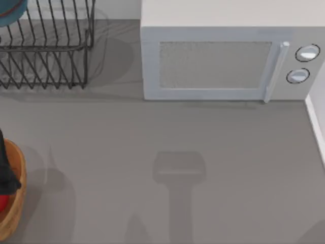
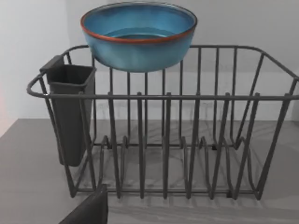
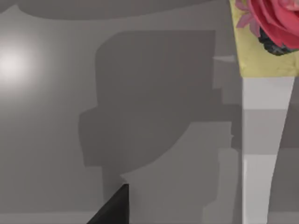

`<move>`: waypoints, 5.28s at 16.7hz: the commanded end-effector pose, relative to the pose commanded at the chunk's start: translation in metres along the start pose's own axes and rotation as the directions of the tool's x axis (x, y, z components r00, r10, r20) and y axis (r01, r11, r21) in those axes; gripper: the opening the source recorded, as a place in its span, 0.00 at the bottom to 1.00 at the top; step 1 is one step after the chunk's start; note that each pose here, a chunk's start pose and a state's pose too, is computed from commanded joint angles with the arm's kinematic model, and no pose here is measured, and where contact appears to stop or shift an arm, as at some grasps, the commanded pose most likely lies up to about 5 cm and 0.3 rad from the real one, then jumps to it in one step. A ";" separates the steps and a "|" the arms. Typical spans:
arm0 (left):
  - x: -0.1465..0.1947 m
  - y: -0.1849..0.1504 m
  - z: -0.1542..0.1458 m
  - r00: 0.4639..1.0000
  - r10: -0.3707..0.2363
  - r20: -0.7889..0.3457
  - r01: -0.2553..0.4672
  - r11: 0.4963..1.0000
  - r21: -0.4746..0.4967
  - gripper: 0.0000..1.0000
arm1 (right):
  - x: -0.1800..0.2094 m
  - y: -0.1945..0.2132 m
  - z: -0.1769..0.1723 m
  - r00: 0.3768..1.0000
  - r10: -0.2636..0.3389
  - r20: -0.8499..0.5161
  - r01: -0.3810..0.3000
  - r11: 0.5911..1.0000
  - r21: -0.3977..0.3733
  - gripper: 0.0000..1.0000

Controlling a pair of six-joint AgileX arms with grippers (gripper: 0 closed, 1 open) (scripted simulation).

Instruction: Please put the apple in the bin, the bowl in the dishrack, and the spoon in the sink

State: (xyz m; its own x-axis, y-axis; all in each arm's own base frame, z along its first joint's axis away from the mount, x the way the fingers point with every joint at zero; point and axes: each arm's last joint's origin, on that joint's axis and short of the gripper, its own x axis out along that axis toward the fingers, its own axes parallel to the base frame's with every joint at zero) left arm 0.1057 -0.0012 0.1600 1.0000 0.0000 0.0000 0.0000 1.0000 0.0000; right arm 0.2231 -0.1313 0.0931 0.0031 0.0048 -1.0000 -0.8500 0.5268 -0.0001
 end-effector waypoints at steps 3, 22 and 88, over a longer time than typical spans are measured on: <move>0.000 0.000 0.000 1.000 0.000 0.000 0.000 1.000 0.000 1.00 | 0.000 0.000 0.000 1.000 0.000 0.000 0.000 1.000 0.000 0.10; 0.000 0.000 0.000 1.000 0.000 0.000 0.000 1.000 0.000 1.00 | -0.085 -0.003 0.001 1.000 0.013 -0.011 -0.013 1.000 0.026 0.00; 0.000 0.000 0.000 1.000 0.000 0.000 0.000 1.000 0.000 1.00 | -0.060 -0.201 0.204 1.000 -0.003 -0.016 0.003 0.999 0.035 0.68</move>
State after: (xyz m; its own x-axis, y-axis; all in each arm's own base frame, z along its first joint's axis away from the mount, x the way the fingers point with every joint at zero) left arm 0.1057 -0.0012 0.1600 1.0000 0.0000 0.0000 0.0000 1.0000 0.0000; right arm 0.5016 -0.0638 0.1541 -0.0030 -0.0101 -0.9999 -0.8313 0.5558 -0.0031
